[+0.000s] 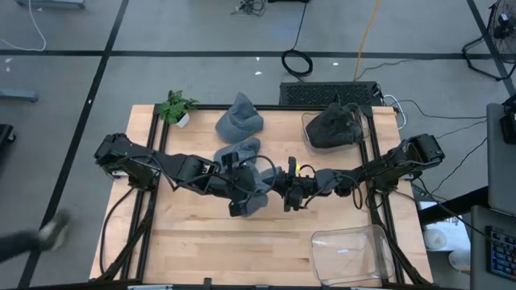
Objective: Pick & Place hat
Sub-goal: Put the bottom gray cap into the bottom transparent bin
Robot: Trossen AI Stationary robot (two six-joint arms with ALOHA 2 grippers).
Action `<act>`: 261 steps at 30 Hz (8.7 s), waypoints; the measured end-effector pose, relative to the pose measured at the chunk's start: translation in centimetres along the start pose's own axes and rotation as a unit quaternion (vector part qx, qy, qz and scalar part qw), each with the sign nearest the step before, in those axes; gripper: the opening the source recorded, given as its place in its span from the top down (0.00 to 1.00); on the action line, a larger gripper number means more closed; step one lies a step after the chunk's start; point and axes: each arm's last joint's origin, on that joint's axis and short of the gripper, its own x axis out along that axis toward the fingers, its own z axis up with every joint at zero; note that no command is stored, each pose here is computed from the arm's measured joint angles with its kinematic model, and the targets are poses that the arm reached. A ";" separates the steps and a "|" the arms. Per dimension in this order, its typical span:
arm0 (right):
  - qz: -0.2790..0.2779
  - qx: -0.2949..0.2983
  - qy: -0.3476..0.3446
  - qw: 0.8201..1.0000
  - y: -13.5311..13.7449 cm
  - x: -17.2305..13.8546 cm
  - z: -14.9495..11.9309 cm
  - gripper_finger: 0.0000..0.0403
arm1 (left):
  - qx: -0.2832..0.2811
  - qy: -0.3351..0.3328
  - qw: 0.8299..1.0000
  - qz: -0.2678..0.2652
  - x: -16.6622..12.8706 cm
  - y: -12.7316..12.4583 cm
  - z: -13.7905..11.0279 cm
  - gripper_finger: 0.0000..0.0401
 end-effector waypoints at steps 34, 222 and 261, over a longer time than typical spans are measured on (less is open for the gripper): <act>0.273 0.323 -0.150 0.894 -9.9 -12.7 13.7 0.98 | -0.037 -0.244 0.969 -0.005 -7.0 6.7 -8.2 0.12; 0.242 0.366 -0.113 0.892 -2.0 -19.9 15.1 0.50 | -0.066 -0.311 0.948 -0.022 -6.5 7.3 -10.6 0.10; 0.321 0.412 0.635 0.569 12.2 -15.3 21.7 1.00 | -0.067 -0.311 0.948 -0.022 -6.5 7.3 -10.6 0.10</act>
